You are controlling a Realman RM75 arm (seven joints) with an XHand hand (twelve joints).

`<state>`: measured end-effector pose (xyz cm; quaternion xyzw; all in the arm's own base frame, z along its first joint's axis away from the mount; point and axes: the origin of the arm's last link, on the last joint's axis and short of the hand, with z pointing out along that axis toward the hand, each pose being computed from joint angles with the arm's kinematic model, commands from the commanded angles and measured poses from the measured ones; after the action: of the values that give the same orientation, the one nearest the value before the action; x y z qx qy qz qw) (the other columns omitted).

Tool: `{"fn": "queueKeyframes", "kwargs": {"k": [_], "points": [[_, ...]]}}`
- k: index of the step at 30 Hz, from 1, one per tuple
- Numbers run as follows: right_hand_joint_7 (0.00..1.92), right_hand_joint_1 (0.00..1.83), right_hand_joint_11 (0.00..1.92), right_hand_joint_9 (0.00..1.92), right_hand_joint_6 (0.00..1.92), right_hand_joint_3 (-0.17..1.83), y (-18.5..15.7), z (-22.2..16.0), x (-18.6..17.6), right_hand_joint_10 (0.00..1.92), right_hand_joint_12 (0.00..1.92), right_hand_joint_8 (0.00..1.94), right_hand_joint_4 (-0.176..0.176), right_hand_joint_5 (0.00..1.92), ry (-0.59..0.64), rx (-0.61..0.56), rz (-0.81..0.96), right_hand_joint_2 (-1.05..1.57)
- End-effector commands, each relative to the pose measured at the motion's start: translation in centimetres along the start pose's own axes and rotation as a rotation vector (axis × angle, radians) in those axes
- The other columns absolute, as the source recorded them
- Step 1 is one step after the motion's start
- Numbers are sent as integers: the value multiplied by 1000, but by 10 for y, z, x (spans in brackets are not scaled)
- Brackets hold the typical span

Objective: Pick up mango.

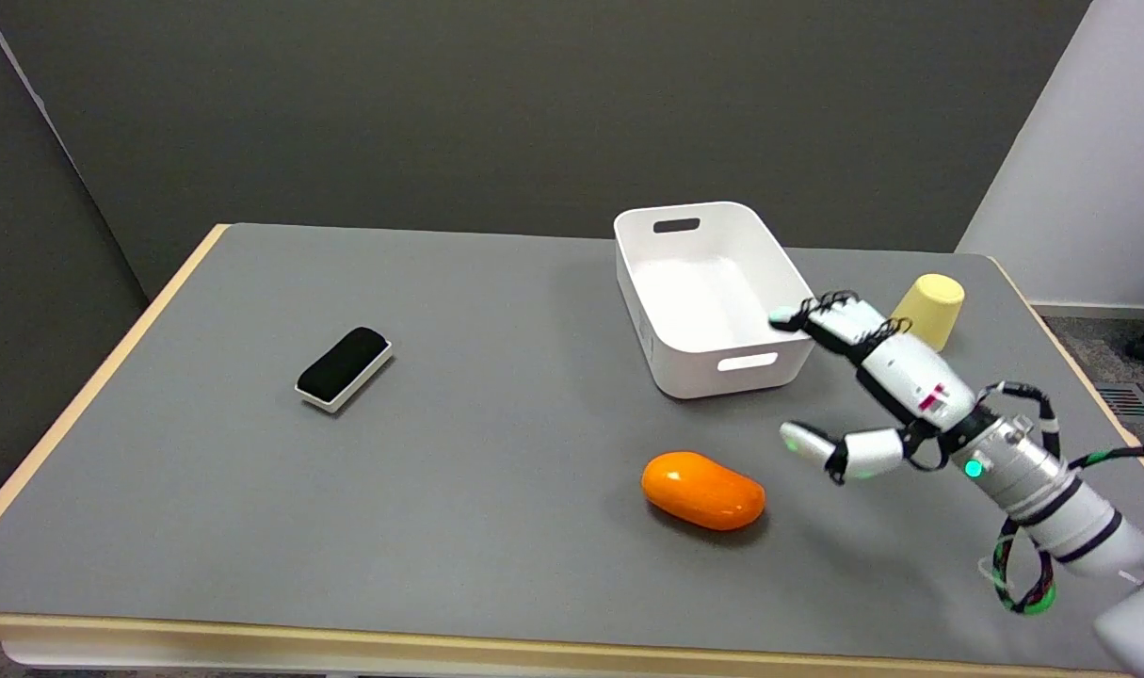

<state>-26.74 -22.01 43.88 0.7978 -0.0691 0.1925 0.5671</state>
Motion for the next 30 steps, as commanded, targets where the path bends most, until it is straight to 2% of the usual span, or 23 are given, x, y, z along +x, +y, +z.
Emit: {"fn": "queueKeyframes", "kwargs": {"k": [1, 14, 30], "points": [[322, 595, 22, 151, 470, 846, -76, -25, -18, 849, 1236, 459, -126, 231, -41, 58, -46, 612], [336, 602, 51, 159, 475, 836, -92, -1, -32, 866, 1258, 477, -137, 236, -73, 85, -27, 623], [359, 608, 97, 188, 478, 840, -83, 23, -69, 894, 1311, 499, -140, 237, -192, 13, 12, 623]]}}
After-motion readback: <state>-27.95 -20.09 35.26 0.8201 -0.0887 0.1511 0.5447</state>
